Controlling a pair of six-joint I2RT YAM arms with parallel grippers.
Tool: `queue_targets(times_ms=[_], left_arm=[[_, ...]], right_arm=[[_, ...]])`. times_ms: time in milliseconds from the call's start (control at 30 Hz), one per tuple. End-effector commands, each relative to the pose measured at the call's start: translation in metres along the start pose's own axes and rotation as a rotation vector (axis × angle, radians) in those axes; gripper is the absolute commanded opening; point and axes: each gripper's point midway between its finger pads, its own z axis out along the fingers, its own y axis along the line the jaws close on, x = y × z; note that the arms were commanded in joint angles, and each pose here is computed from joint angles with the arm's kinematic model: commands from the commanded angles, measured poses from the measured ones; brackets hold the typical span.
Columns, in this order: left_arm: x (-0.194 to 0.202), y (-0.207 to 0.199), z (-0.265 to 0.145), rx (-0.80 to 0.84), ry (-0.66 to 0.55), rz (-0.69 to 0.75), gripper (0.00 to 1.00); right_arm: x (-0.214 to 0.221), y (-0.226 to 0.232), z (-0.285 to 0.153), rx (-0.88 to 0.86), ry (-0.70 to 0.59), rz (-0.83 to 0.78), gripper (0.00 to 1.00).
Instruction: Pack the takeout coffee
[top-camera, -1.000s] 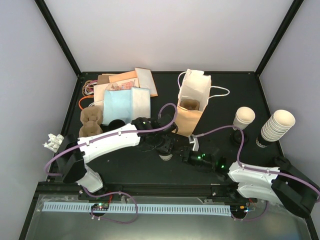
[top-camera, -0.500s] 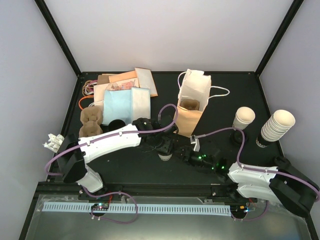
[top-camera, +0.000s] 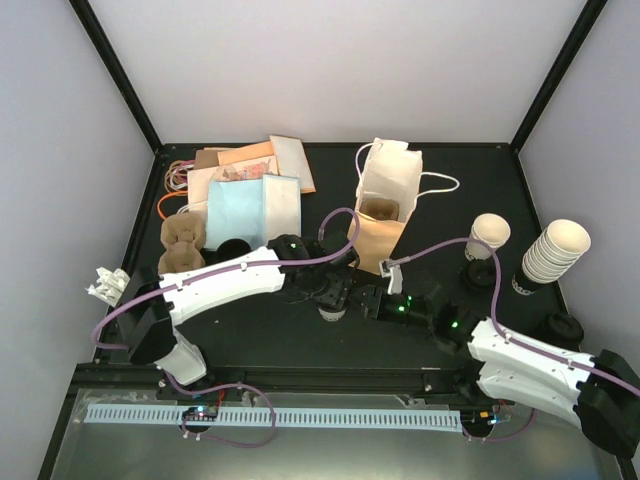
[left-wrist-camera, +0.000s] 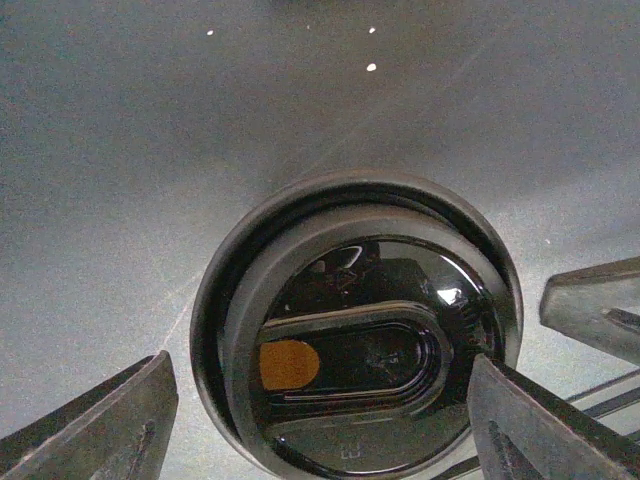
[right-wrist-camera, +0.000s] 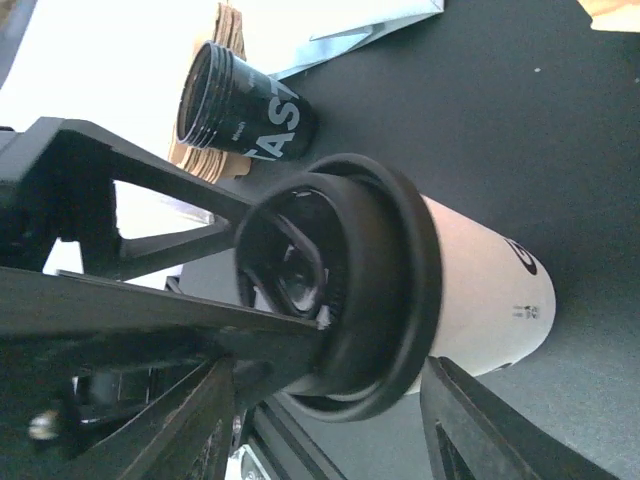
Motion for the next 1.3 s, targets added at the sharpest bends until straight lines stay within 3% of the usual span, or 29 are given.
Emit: queue_targets(times_ms=[0, 167, 333, 467, 567, 767, 1033, 1267], left_arm=[[0.004, -0.01, -0.005, 0.011, 0.042, 0.038, 0.83], [-0.009, -0.017, -0.022, 0.028, 0.004, 0.049, 0.86], [-0.026, -0.012, -0.066, 0.048, -0.117, 0.052, 0.88], [-0.035, 0.003, -0.107, 0.054, -0.233, 0.039, 0.89], [-0.04, 0.028, -0.133, 0.034, -0.341, 0.012, 0.91], [-0.046, 0.078, -0.168, 0.067, -0.573, -0.029, 0.94], [-0.044, 0.12, -0.194, 0.038, -0.735, -0.014, 0.98], [-0.037, 0.13, -0.179, -0.013, -0.737, 0.031, 0.98]], right_arm=[[-0.013, 0.013, -0.009, 0.056, 0.003, -0.14, 0.55], [-0.019, 0.016, -0.021, 0.118, 0.007, -0.21, 0.59], [-0.04, 0.018, -0.049, 0.217, -0.077, -0.353, 0.64], [-0.049, 0.039, -0.066, 0.202, -0.095, -0.517, 0.67], [-0.047, 0.063, -0.075, 0.131, -0.07, -0.648, 0.77], [-0.046, 0.098, -0.072, 0.078, 0.054, -0.831, 1.0], [-0.046, 0.098, -0.023, 0.251, 0.265, -0.982, 1.0], [-0.039, 0.075, 0.012, 0.413, 0.451, -1.065, 1.0]])
